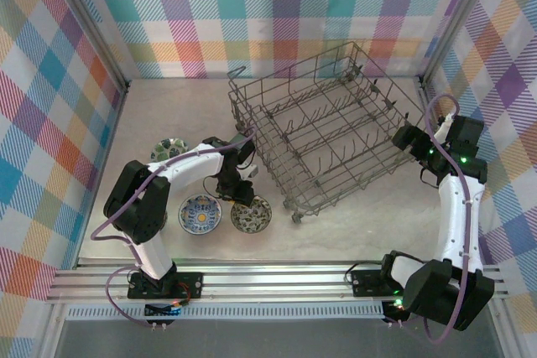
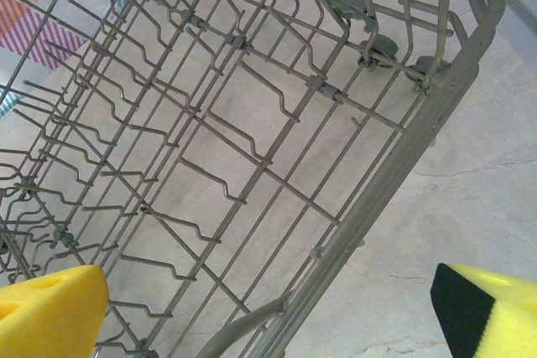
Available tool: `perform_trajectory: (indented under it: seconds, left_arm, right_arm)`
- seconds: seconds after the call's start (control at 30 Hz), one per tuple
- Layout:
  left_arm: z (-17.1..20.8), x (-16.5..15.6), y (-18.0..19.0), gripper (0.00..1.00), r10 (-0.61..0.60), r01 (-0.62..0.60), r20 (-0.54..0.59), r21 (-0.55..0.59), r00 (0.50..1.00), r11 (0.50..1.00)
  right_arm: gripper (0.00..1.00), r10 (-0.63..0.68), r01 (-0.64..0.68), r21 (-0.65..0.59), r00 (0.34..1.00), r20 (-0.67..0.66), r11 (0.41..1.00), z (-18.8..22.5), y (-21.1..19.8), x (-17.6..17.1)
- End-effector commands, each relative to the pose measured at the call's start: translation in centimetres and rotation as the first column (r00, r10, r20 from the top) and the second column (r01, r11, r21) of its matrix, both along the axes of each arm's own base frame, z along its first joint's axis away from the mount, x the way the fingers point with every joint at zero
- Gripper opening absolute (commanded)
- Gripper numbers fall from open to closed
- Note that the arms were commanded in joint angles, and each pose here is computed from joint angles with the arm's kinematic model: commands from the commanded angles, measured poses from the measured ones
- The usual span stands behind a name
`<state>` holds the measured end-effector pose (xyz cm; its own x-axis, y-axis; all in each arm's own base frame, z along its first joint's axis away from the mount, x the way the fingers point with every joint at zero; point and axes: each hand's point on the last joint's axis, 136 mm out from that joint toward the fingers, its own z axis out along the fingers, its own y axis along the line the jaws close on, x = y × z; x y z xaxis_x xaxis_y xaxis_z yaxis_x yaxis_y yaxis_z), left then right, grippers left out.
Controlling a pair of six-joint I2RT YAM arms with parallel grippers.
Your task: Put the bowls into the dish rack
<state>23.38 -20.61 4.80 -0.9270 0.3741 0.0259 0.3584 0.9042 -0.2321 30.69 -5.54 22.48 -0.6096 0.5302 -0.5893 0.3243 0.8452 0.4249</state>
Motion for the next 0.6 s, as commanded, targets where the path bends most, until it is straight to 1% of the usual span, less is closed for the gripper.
perform_trajectory:
  seconds: [0.0,0.27,0.4,0.57]
  left_arm:
    - [0.1,-0.2,0.1,0.27,0.005,-0.005,0.016,0.001,1.0,1.0]
    - [0.6,-0.5,0.3,0.15,0.015,-0.015,0.03,0.003,0.999,1.0]
    - [1.6,-0.7,0.7,0.11,0.024,-0.025,0.064,0.008,0.998,1.0]
    - [3.7,-0.9,1.7,0.07,0.052,-0.054,0.124,0.011,0.991,0.998]
  right_arm:
    - [0.99,0.024,-0.024,-0.003,0.999,0.023,1.0,0.3,0.6,-0.2]
    - [0.99,0.038,-0.038,0.005,0.998,0.042,0.999,0.8,1.1,-0.2]
    - [0.99,0.047,-0.048,0.008,0.997,0.062,0.999,1.3,1.6,-0.5]
    - [0.99,0.066,-0.067,0.016,0.995,0.081,0.998,1.7,2.2,-0.8]
